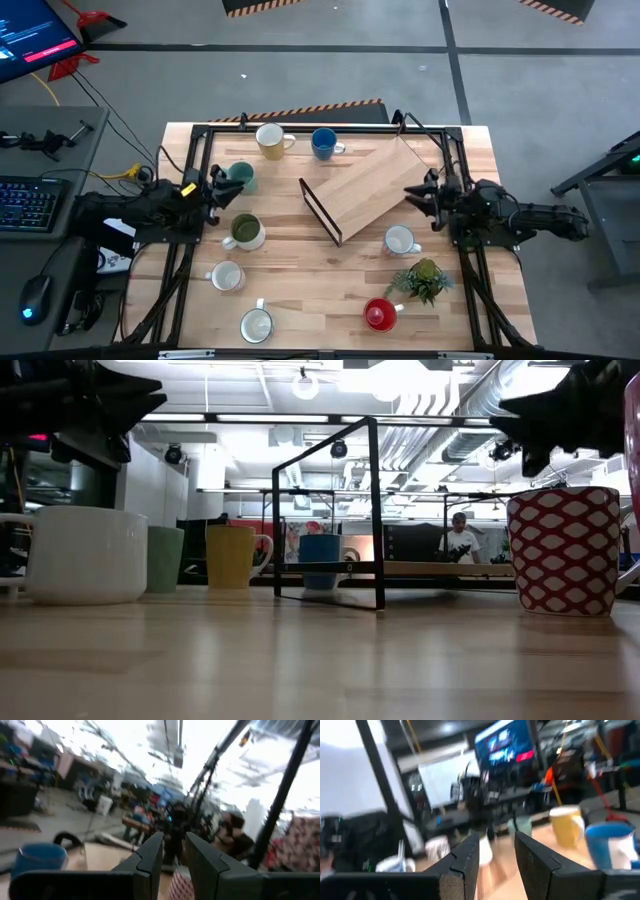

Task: Place coffee mugs
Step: Put the red patterned mug on the shelf

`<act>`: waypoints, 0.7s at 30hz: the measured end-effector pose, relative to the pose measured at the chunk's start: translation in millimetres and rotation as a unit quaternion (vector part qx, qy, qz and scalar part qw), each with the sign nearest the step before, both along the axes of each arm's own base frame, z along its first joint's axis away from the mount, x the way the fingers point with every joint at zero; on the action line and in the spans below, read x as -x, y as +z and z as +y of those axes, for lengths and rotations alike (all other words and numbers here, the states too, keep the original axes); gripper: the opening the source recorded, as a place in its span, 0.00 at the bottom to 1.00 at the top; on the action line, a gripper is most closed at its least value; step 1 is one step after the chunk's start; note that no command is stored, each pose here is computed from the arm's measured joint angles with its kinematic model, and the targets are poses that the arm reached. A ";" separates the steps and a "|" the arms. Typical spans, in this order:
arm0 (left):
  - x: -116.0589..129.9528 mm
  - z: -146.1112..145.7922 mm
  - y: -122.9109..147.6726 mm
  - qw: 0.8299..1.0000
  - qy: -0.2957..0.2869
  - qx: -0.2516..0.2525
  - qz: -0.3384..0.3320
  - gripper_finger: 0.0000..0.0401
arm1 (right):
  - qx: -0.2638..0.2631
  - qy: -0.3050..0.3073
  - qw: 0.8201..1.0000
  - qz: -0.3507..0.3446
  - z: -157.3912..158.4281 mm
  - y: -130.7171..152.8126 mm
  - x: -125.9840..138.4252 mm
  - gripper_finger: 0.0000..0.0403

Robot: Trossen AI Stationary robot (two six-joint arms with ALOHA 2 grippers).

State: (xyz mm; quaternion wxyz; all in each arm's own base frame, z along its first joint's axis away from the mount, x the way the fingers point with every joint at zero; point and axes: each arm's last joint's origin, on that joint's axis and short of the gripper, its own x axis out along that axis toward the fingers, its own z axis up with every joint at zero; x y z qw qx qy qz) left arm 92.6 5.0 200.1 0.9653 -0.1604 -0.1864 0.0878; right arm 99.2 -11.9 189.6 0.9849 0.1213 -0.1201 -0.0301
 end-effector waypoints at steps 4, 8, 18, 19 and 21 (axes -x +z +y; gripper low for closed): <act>4.5 1.3 12.9 0.999 0.032 -0.022 -0.028 0.19 | 0.003 -0.040 0.999 -0.024 -1.8 15.4 3.4 0.28; 9.9 1.2 31.8 0.998 0.031 -0.029 -0.046 0.19 | 0.002 -0.078 0.997 -0.027 -3.2 36.1 9.1 0.28; 8.3 0.5 58.5 0.993 0.021 -0.060 0.095 0.19 | -0.038 -0.093 0.981 0.165 -2.6 104.4 22.0 0.28; 8.0 0.5 59.9 0.993 0.022 -0.060 0.095 0.19 | -0.042 -0.091 0.977 0.185 -2.5 111.2 21.5 0.28; 7.3 0.5 61.8 0.993 0.021 -0.060 0.096 0.19 | -0.052 -0.086 0.969 0.224 -2.5 124.9 18.9 0.28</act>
